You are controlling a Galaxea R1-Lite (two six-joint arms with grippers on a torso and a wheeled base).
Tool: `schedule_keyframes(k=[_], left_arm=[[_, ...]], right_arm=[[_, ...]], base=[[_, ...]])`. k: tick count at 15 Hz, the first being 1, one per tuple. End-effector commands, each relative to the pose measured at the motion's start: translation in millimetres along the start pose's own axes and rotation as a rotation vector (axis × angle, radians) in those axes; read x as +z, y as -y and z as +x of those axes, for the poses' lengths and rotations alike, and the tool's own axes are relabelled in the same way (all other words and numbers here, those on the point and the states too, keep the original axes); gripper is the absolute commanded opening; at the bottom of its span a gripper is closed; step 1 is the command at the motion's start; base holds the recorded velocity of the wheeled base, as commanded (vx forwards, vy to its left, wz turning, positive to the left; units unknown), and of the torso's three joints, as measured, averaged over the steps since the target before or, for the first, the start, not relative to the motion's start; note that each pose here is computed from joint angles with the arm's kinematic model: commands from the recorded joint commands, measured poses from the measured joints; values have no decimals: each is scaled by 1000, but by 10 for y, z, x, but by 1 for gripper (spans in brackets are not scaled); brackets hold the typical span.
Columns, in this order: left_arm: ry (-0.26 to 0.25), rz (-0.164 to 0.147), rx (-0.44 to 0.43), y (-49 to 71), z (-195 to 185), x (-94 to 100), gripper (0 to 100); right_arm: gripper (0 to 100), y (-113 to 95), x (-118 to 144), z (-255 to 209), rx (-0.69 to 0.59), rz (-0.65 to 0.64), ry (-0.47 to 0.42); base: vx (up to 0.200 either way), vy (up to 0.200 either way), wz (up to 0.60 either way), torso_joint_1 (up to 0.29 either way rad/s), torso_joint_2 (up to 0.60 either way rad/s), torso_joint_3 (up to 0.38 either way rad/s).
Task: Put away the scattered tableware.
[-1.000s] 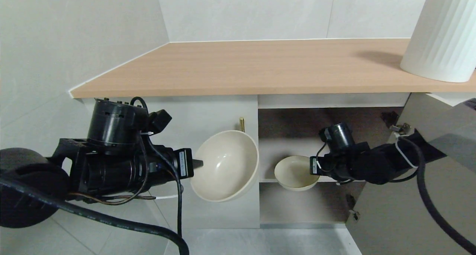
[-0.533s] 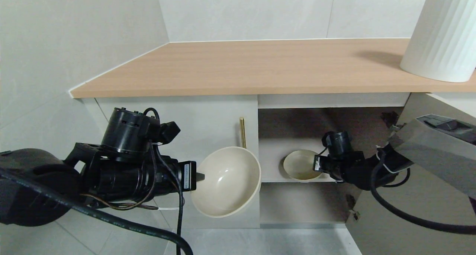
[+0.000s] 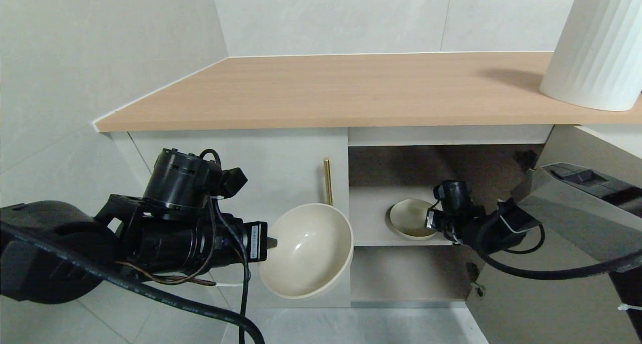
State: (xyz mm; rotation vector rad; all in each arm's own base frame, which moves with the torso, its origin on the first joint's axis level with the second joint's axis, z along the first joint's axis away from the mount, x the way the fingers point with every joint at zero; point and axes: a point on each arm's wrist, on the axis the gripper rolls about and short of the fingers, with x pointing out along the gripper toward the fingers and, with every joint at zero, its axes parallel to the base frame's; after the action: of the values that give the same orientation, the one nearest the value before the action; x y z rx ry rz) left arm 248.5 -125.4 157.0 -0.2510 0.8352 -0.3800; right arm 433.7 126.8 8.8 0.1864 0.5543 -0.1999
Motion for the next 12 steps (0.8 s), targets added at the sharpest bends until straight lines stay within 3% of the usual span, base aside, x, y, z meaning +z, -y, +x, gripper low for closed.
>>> schedule_keyframes(k=[1,10,11,12], left_arm=[[-5,0,2,-4,16,-4,0],[-15,-2,8,-13,53,-14,0],[-15,-2,8,-13,53,-14,0],[-17,-3,9,-14,57,-15,0]], right_arm=[[0,4,-23,94,-20,12,8],[0,14,-4,149,-28,24,19],[100,16,-8,149,-28,23,17],[100,14,3,141,-27,26,20]], base=[[0,0,0,0,0,0],[0,0,0,0,0,0],[0,0,0,0,0,0],[0,0,0,0,0,0]])
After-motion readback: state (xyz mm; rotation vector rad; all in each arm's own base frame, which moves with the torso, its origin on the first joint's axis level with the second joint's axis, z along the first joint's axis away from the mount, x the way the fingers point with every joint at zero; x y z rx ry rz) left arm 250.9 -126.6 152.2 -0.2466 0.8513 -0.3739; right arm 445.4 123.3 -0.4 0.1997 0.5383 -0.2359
